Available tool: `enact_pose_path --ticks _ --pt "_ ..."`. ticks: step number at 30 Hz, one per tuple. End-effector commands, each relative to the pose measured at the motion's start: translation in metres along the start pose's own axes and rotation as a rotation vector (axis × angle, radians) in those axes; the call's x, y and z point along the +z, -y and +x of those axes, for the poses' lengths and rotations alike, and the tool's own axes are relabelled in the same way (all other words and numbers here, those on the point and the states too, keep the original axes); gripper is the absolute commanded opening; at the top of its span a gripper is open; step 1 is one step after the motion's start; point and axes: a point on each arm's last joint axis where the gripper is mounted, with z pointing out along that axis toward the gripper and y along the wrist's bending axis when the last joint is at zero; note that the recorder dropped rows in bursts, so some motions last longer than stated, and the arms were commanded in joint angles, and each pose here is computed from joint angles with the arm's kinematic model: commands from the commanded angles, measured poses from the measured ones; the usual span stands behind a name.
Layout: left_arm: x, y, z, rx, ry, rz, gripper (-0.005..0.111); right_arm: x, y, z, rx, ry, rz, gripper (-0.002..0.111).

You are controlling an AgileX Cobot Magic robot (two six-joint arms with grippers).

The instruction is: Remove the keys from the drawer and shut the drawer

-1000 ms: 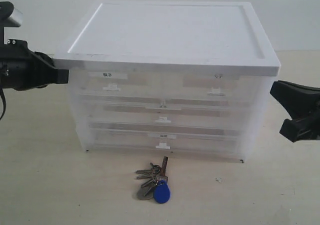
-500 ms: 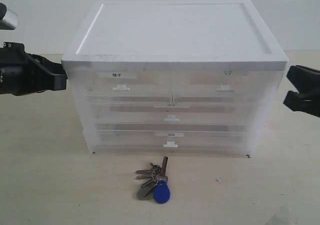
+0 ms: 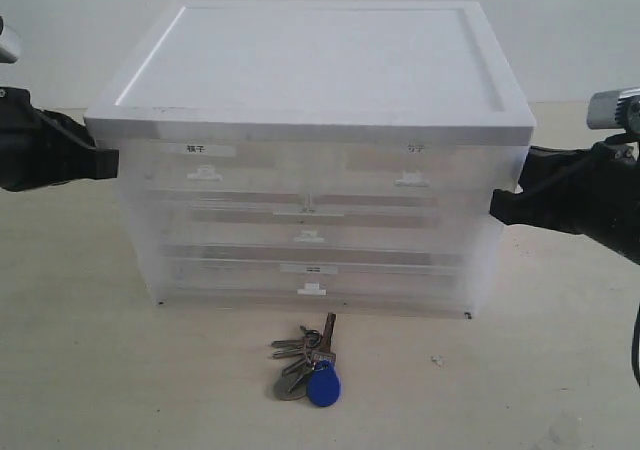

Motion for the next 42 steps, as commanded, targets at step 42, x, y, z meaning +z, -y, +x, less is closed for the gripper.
enact_pose_path --ticks 42 --pt "-0.116 0.023 -0.023 -0.077 0.459 -0.04 0.005 -0.081 -0.021 -0.045 -0.116 0.109 0.151 0.0"
